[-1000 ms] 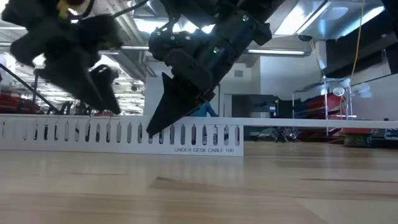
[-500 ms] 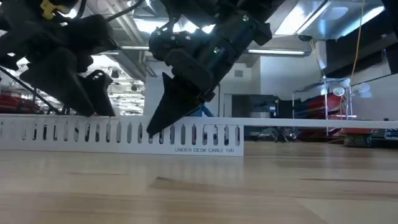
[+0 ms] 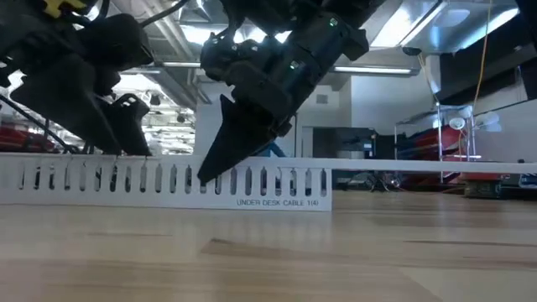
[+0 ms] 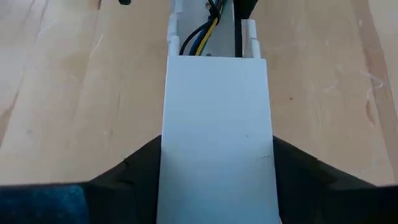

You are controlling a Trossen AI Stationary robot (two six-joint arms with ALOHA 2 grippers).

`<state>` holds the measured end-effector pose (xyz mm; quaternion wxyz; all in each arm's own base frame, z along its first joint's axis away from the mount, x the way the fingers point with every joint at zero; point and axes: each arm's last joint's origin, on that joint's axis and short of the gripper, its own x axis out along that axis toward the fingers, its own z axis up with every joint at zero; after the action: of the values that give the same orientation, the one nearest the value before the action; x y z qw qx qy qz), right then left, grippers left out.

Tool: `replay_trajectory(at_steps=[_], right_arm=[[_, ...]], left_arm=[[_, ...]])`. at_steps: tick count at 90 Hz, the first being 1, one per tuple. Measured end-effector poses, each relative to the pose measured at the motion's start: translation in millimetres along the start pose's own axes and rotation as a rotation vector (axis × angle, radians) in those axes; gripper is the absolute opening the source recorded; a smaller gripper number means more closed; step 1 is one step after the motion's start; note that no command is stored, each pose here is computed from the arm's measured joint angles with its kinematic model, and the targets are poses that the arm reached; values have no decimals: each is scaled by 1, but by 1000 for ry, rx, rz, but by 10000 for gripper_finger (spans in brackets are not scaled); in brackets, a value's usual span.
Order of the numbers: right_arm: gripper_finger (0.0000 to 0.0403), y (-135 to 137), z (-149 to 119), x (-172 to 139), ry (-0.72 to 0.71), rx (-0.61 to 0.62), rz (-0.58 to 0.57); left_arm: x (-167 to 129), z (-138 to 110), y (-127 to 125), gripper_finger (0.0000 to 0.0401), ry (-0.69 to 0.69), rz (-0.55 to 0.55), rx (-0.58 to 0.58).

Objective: Ziptie cables
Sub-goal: Close the cable duct

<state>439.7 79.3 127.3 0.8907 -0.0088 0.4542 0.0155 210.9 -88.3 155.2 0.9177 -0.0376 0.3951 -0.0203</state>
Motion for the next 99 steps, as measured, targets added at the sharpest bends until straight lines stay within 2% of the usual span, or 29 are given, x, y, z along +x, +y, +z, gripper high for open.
replay_trajectory(at_steps=[28,55,75,99], right_arm=[[229,0,0,0,-2,10,-9],[229,-1,0,0,-2,10,-10],[229,-1,0,0,-3,8,-10],[229,-1,0,0,-3,8,-9]], left_arm=[[-2,6,-4,306,-28,-59,-2],[1,-3,3,306,23,6,-7],[-9,12,-2,306,-29,-12,-23],[-19,4,7,306,60,157,4]])
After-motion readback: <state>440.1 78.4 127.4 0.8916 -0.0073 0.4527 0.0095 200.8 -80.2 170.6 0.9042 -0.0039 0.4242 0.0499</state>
